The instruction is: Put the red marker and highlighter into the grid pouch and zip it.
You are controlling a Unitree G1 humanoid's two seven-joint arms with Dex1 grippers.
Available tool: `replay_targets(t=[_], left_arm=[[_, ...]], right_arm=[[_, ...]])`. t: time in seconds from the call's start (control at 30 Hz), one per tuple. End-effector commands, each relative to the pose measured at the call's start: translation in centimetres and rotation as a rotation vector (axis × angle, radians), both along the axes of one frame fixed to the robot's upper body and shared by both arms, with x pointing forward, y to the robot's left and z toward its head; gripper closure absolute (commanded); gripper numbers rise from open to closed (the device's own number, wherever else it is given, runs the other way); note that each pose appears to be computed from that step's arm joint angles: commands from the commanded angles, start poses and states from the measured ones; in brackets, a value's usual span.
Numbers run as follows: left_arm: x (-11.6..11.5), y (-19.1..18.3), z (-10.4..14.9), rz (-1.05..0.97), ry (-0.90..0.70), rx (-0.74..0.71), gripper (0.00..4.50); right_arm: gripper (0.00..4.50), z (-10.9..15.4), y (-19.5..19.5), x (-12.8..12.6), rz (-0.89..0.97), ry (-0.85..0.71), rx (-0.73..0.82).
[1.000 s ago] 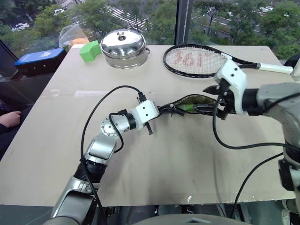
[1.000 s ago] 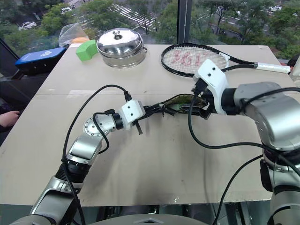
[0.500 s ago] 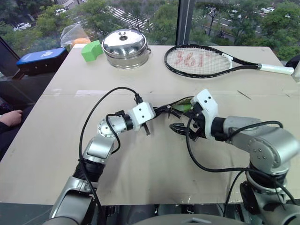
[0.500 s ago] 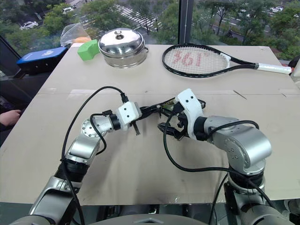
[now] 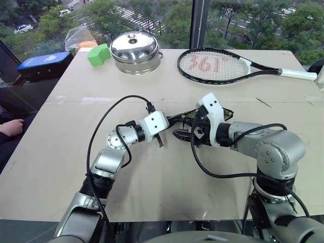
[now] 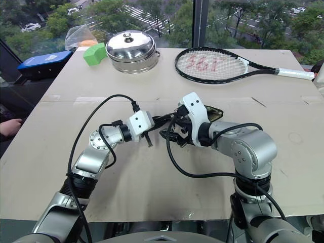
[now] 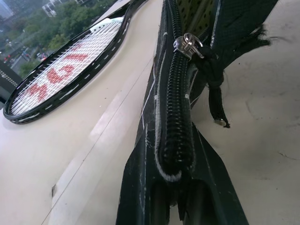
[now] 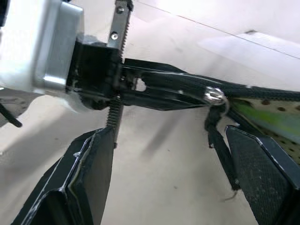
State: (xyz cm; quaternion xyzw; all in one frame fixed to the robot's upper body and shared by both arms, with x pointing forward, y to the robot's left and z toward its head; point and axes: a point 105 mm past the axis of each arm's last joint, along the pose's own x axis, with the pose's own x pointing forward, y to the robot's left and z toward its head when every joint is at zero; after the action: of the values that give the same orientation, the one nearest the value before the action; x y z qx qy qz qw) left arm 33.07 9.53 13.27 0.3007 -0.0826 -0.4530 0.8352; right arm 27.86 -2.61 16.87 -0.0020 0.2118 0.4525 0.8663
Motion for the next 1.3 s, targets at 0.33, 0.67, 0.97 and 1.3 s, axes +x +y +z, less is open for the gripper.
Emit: replay_targets(t=[0.33,0.67,0.97,1.3], left_arm=[[-0.7,-1.1,1.8,-0.035,-0.057,-0.028,4.50],[-1.2,-1.1,1.5,-0.039,-0.061,-0.015,4.50],[-1.5,-1.0,0.8,-0.047,-0.069,0.011,4.50],[-1.2,-0.4,0.4,-0.031,-0.072,0.028,4.50]], right_arm=[[0.69,0.2,0.4,0.3,-0.012,-0.014,0.028],[0.69,0.9,1.0,1.7,-0.053,0.006,0.142],[4.25,1.2,1.2,2.0,-0.094,0.075,0.215],[4.42,0.9,-1.8,2.4,-0.211,0.080,0.181]])
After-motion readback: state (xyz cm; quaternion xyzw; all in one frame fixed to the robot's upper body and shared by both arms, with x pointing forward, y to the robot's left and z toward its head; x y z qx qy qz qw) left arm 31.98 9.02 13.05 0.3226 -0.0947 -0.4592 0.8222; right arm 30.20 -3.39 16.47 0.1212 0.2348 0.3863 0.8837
